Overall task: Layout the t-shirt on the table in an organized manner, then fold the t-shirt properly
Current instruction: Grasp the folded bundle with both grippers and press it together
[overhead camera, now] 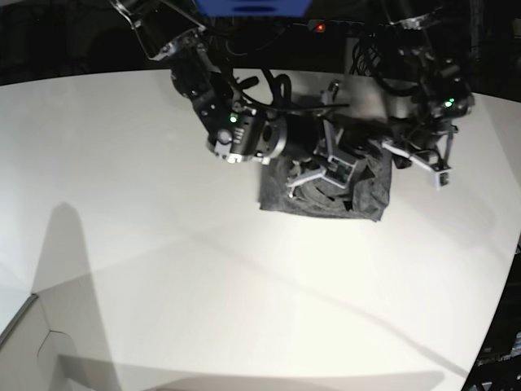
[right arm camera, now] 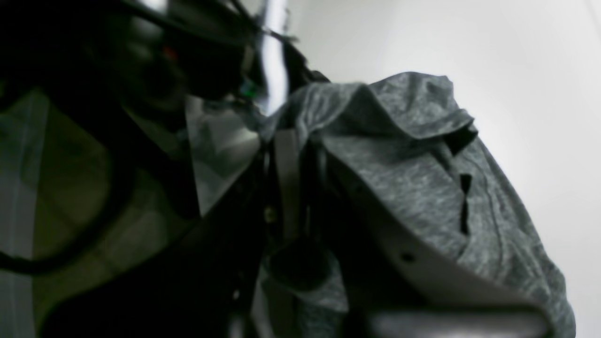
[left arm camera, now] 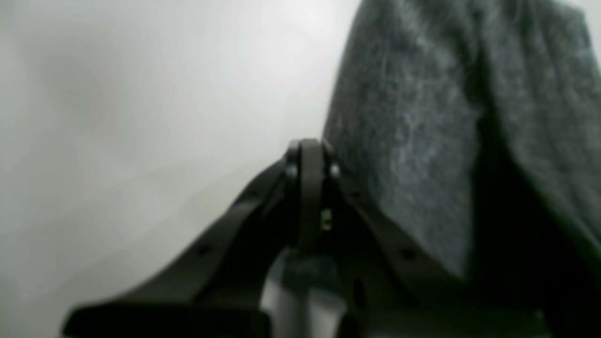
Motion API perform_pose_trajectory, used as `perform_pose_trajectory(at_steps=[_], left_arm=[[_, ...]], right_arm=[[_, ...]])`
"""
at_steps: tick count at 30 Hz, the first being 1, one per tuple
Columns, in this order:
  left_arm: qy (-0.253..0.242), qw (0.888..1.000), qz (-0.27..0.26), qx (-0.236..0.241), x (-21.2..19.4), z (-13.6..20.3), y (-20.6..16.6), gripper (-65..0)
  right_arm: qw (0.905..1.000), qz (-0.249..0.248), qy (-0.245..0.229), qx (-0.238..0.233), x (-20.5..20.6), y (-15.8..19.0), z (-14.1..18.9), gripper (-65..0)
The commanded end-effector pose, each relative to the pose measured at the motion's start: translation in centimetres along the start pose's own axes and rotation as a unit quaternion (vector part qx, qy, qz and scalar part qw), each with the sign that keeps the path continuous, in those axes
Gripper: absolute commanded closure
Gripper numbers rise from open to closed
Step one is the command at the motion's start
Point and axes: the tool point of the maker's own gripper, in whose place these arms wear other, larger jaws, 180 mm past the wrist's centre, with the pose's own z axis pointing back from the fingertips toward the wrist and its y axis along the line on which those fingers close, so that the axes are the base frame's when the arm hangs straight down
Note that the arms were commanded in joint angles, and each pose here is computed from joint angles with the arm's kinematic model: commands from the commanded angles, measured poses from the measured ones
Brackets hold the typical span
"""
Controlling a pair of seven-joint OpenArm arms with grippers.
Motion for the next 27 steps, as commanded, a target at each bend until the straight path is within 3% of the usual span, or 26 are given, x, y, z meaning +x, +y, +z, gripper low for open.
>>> perform_pose_trajectory(at_steps=[1, 12, 19, 27], left_arm=[[-0.032, 0.999, -0.005, -0.001, 2.0, 0.6, 0.4, -0.1], [-0.042, 0.999, -0.022, 0.009, 3.4, 1.6, 2.7, -0.1], [-0.046, 0.999, -0.016, 0.001, 5.0, 0.0, 2.2, -0.1], [-0.001, 0.996, -0.086, -0.033, 3.7, -1.6, 0.1, -0.1]], right_arm=[[0.9992, 0.013, -0.038, 0.002, 2.6, -0.3, 0.1, 0.0], [0.9981, 0.021, -0.056, -0.014, 4.5, -1.9, 0.4, 0.0], [0.9972, 0.022, -0.071, -0.012, 5.9, -1.7, 0.0, 0.0], [0.9965, 0.018, -0.072, -0.037, 6.3, -4.4, 0.6, 0.0]])
